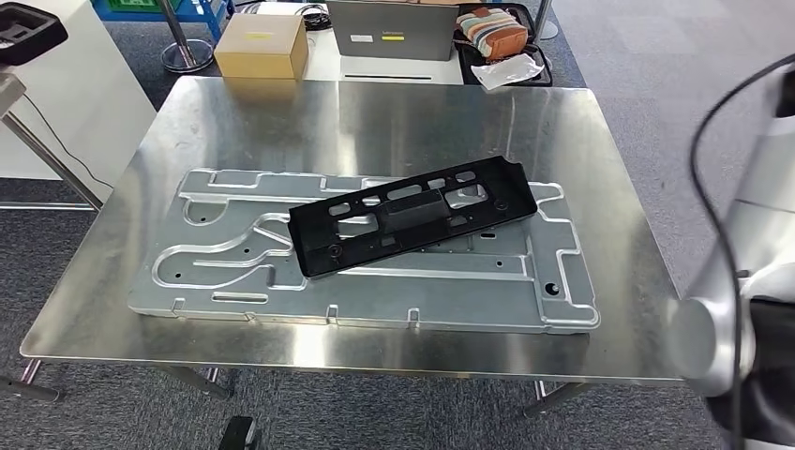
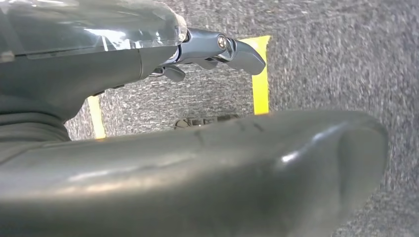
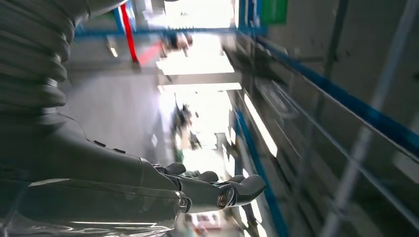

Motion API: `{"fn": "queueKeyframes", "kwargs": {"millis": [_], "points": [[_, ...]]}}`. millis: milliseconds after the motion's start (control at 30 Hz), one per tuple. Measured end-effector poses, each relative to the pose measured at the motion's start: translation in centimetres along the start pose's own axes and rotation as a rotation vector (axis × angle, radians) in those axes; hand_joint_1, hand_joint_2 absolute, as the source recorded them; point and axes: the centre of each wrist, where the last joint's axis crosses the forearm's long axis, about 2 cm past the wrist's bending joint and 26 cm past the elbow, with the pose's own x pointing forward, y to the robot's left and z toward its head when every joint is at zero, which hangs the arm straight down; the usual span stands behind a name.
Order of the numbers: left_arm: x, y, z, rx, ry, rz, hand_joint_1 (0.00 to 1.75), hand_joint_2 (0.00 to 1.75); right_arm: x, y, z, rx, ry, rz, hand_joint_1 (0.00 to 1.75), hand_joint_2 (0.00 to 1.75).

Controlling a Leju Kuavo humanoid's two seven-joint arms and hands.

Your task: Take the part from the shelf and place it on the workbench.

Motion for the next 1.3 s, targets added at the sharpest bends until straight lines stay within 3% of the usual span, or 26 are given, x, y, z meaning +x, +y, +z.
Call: {"fn": "queueKeyframes", "kwargs": {"millis": [100, 167, 233, 333, 400, 467, 567, 667, 867, 967, 1133, 1233, 1300], "points": [[-0.6, 0.0, 0.2, 0.016, 0.012, 0.029, 0.00, 0.00, -4.0, -8.4, -1.5, -0.071, 0.034, 0.108, 0.00, 1.75], [-0.9, -0.1, 0.3, 0.023, 0.024, 0.046, 0.00, 0.00, -8.4, -15.8, 0.4, -0.125, 0.117, 0.160, 0.00, 1.75], [-1.3, -0.2, 0.4, 0.027, 0.037, 0.062, 0.00, 0.00, -12.8, -24.2, 5.3, -0.180, 0.224, 0.204, 0.00, 1.75], [-1.8, -0.3, 0.6, 0.031, 0.050, 0.080, 0.00, 0.00, -15.8, -34.1, 13.7, -0.340, 0.372, 0.269, 0.00, 1.75], [-1.9, -0.4, 0.6, 0.032, 0.053, 0.085, 0.00, 0.00, -16.9, -38.1, 19.9, -0.478, 0.484, 0.346, 0.00, 1.75], [-1.8, -0.4, 0.6, 0.032, 0.055, 0.087, 0.00, 0.00, -17.8, -40.4, 27.0, -0.599, 0.616, 0.435, 0.00, 1.75], [-1.7, -0.5, 0.6, 0.031, 0.055, 0.088, 0.00, 0.00, -17.9, -41.5, 36.8, -0.732, 0.797, 0.527, 0.00, 1.75], [-1.6, -0.5, 0.5, 0.031, 0.056, 0.087, 0.00, 0.00, -17.0, -41.8, 42.6, -0.811, 0.926, 0.563, 0.00, 1.75], [-1.3, -0.4, 0.4, 0.030, 0.052, 0.083, 0.00, 0.00, -15.6, -42.2, 46.7, -0.888, 1.067, 0.595, 0.00, 1.75], [-1.2, -0.5, 0.4, 0.027, 0.048, 0.084, 0.00, 0.00, -15.2, -41.2, 49.3, -0.935, 1.202, 0.648, 0.00, 1.75], [-1.0, -0.6, 0.3, 0.025, 0.029, 0.091, 0.00, 0.00, -13.4, -34.0, 60.0, -0.929, 1.657, 0.706, 0.00, 1.75], [-0.9, -0.6, 0.3, 0.021, 0.025, 0.079, 0.00, 0.00, -10.8, -27.8, 66.0, -0.764, 2.042, 0.702, 0.00, 1.75], [-0.8, -0.6, 0.3, 0.011, 0.025, 0.065, 0.00, 0.00, -8.8, -23.7, 69.0, -0.565, 2.279, 0.721, 0.00, 1.75]]}}
